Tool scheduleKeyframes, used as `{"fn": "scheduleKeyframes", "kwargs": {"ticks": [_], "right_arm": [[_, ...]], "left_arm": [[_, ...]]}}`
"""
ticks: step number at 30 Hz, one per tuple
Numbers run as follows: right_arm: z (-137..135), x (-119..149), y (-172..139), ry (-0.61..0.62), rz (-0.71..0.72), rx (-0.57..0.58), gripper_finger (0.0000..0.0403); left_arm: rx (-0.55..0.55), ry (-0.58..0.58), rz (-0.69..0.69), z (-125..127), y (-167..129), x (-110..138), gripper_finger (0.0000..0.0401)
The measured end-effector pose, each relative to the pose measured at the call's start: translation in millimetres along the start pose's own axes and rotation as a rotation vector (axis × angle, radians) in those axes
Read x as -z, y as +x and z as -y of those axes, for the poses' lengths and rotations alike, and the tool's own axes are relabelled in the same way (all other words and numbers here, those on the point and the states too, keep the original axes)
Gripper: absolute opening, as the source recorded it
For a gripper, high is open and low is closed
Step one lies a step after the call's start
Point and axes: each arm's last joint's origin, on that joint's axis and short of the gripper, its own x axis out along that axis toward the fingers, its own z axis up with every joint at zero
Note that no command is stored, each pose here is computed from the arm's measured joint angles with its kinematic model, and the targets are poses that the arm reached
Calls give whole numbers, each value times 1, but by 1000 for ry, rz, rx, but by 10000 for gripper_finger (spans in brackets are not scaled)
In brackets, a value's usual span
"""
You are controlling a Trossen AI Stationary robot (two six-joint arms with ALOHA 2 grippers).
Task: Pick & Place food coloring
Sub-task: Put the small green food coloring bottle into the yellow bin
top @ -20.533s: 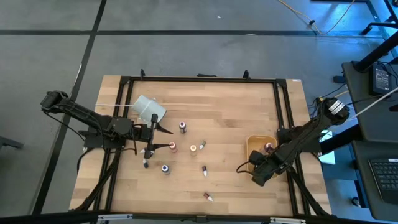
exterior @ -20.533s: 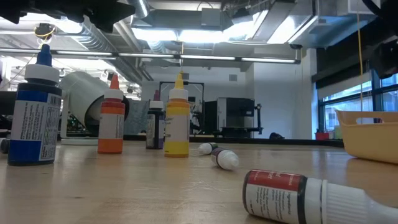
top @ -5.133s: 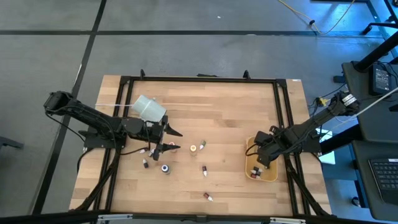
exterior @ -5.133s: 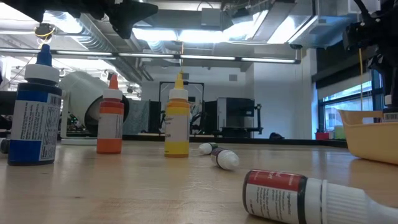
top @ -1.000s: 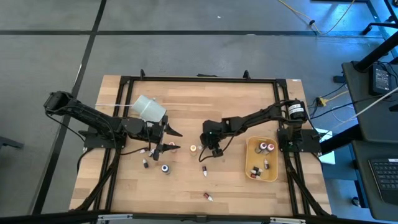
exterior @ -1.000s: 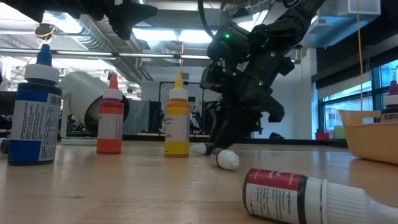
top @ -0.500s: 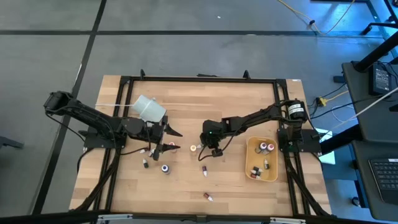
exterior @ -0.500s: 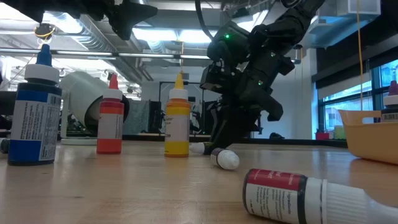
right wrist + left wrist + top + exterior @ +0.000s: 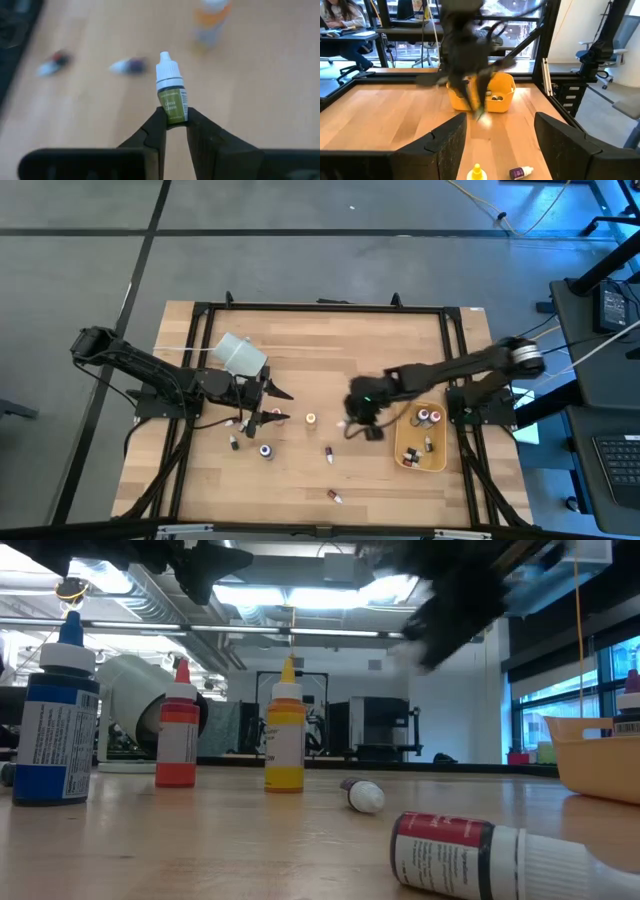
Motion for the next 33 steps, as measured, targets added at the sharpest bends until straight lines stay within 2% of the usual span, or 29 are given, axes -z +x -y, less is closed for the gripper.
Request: {"fn": "scheduleKeyframes", "kwargs": {"ticks": [5,7,13,17,22,27,33], "right_arm": [[-53,20,-42,131,-61,-34,63],[-72,30,-53,204,-94,-13,66],[-107,67,-66,385,-219,189,67],[-121,82,-65,452,-263,293,70],[-133,95,-54,463,-308,335,71],[-132,113,-35,484,-374,389,73],[-129,127,-17,519,-387,332,73]], "left_arm": [[0,0,-2,0,0,0,230],[0,1,-2,0,0,0,228],[0,1,-2,0,0,0,227],[0,1,-2,0,0,0,230],[0,0,-2,0,0,0,229],[0,0,-2,0,0,0,227],[0,0,-2,0,0,0,230]]}}
